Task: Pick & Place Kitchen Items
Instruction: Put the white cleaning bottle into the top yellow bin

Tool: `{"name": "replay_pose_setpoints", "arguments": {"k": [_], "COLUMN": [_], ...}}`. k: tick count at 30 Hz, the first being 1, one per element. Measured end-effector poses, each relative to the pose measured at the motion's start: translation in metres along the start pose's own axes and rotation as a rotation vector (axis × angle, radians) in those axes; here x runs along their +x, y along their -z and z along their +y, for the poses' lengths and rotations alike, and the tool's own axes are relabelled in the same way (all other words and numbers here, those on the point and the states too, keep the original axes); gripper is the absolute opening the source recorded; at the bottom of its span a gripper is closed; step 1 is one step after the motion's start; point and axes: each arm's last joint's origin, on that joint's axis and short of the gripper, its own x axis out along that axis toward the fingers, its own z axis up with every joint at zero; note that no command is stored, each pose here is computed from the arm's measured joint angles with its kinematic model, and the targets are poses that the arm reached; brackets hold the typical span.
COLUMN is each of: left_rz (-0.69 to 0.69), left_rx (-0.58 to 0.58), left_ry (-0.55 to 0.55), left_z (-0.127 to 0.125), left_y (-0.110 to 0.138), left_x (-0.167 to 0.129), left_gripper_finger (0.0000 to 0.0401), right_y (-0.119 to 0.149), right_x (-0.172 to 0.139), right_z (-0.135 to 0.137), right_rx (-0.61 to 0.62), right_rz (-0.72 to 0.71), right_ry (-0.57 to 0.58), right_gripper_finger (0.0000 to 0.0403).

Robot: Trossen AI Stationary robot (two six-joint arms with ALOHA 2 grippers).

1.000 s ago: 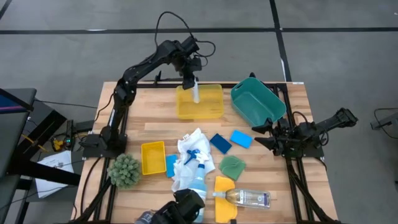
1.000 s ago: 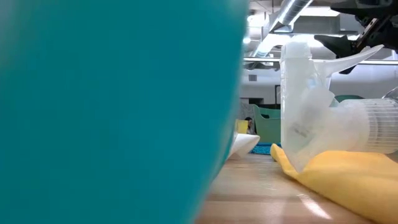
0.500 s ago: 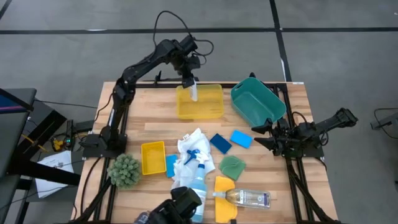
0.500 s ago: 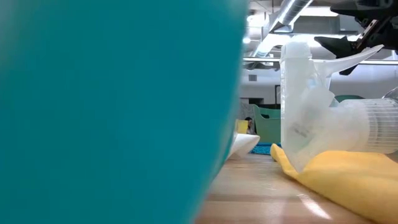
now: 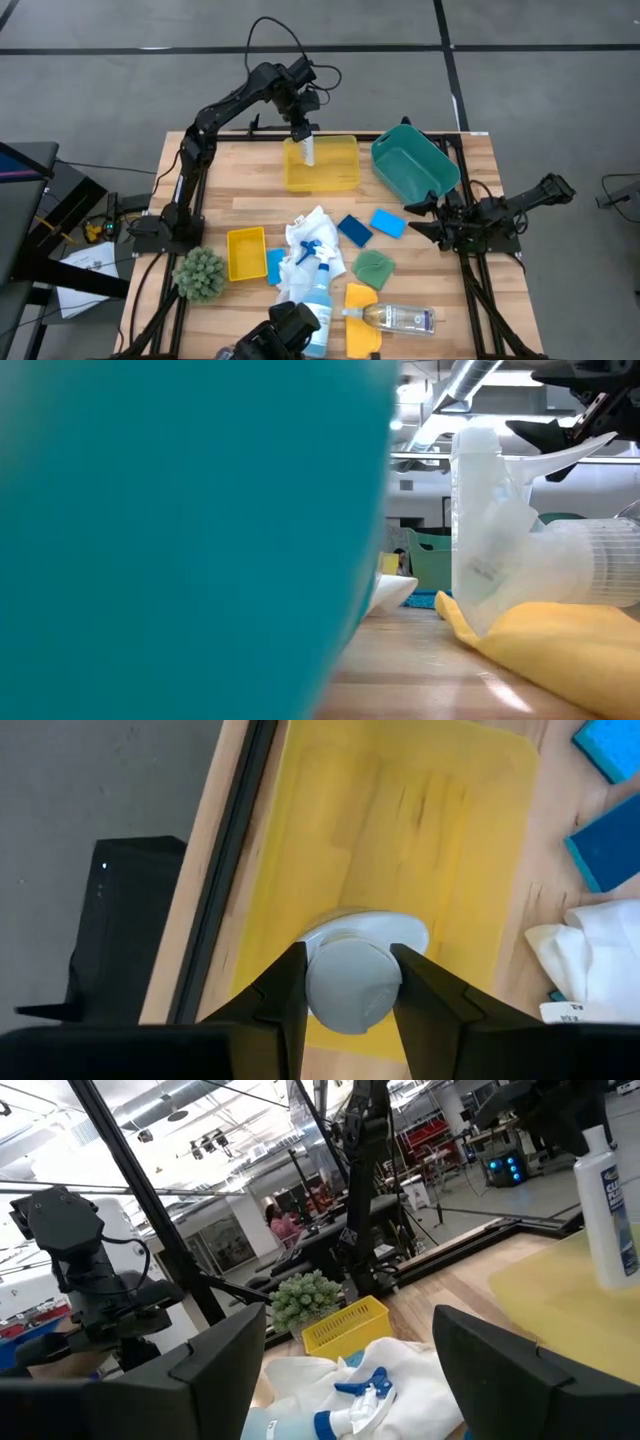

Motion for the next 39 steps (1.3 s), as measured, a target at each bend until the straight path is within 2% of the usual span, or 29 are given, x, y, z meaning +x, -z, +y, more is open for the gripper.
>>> {"name": "replay_pose_setpoints", "arguments": {"k": [8, 17, 22, 27, 39], "left_rz": [-0.083, -0.184, -0.167, -0.175, -0.145], "left_rx": [-0.014, -0.021, -0.056, -0.052, -0.055], "left_ry": [-0.030, -0.098, -0.130, -0.161, -0.149], "left_z": [-0.006, -0.018, -0.013, -0.010, -0.009], "left_y": [0.004, 0.047, 0.066, 0.062, 0.062], "left_x": [-0.026, -0.029, -0.020, -0.017, -0.008], "left_gripper_finger": [0.0109, 0.0109, 0.0109, 0.0109, 0.0109], "right_y": [0.002, 0.001, -0.002, -0.006, -0.008], "right_x": [0.000, 0.000, 0.000, 0.000, 0.001], "right_z": [-0.001, 0.000, 0.001, 0.002, -0.001], "right_rx": [0.008, 0.014, 0.022, 0.024, 0.005], "right_rz": [0.018, 0.007, -0.017, -0.060, -0.077], "right_ry": [0.007, 0.003, -0.006, -0.020, 0.010], "right_gripper_finger": [0.0278, 0.0278, 0.0278, 0.0278, 0.0278]}}
